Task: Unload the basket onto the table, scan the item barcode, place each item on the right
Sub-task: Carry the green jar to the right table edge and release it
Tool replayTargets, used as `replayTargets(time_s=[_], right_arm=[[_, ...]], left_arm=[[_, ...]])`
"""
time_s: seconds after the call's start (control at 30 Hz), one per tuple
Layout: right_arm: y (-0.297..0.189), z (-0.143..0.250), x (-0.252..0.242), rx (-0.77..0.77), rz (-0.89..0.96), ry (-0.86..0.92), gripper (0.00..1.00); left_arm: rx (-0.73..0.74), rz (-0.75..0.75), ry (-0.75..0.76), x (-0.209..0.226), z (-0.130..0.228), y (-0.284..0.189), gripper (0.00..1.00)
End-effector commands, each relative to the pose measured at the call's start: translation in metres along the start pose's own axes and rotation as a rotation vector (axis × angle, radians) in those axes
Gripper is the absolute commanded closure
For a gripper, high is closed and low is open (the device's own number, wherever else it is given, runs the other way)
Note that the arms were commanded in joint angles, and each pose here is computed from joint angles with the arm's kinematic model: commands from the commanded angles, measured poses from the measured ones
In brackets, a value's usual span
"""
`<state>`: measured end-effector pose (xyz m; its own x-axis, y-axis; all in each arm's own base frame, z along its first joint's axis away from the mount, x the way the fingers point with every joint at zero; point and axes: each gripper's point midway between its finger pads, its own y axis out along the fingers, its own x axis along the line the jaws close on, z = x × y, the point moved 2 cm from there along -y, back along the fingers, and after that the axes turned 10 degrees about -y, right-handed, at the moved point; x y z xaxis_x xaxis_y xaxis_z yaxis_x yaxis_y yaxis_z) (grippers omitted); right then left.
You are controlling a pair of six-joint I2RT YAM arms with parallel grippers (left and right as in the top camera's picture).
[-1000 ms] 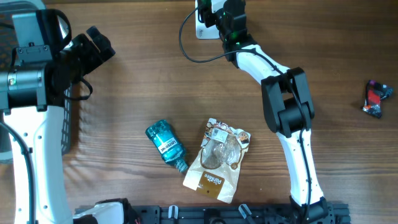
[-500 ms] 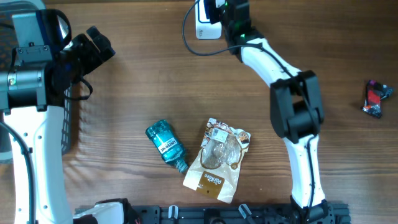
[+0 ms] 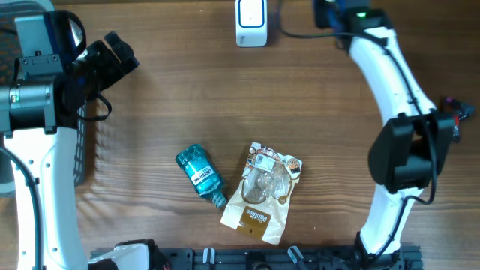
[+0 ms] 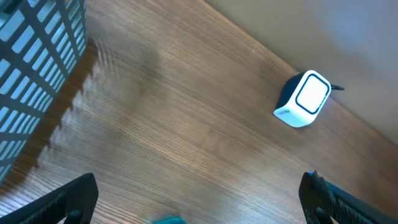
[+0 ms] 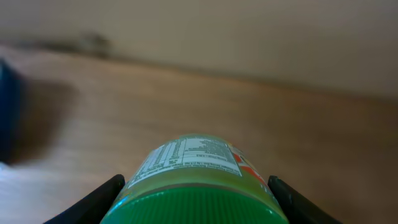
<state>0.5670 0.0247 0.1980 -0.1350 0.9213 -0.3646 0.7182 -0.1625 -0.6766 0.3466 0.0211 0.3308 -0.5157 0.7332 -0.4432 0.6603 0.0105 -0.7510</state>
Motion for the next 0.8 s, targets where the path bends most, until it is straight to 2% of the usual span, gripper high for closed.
replayTargets(time_s=[0.0,0.2,0.3,0.43,0.53,0.57,0.7,0.77], right_arm=[[0.004,0.03,-0.055,0.088,0.081,0.072,0.78],[0.031,0.107,-0.138,0.232,0.135,0.269,0.71],[0.057,0.177,-0.171,0.36,0.129,0.411,0.71],[0.09,0.258,-0.178,0.494,0.03,0.559,0.67],[0.098,0.294,-0.183,0.557,0.036,0.65,0.66],[0.098,0.301,-0.187,0.564,0.04,0.661,0.62],[0.088,0.316,-0.205,0.565,0.04,0.717,0.33],[0.079,0.311,-0.209,0.537,0.004,0.749,0.12]], left_arm=[[-0.011,-0.008,0.009,0.002,-0.003,0.0,0.0],[-0.011,-0.008,0.009,0.002,-0.003,0.0,0.0],[-0.011,-0.008,0.009,0.002,-0.003,0.0,0.0],[-0.011,-0.008,0.009,0.002,-0.003,0.0,0.0],[-0.011,-0.008,0.009,0.002,-0.003,0.0,0.0],[-0.012,-0.008,0.009,0.001,-0.004,0.0,0.0],[-0.011,-0.008,0.009,0.002,-0.003,0.0,0.0],[-0.011,-0.008,0.009,0.002,-0.003,0.0,0.0]])
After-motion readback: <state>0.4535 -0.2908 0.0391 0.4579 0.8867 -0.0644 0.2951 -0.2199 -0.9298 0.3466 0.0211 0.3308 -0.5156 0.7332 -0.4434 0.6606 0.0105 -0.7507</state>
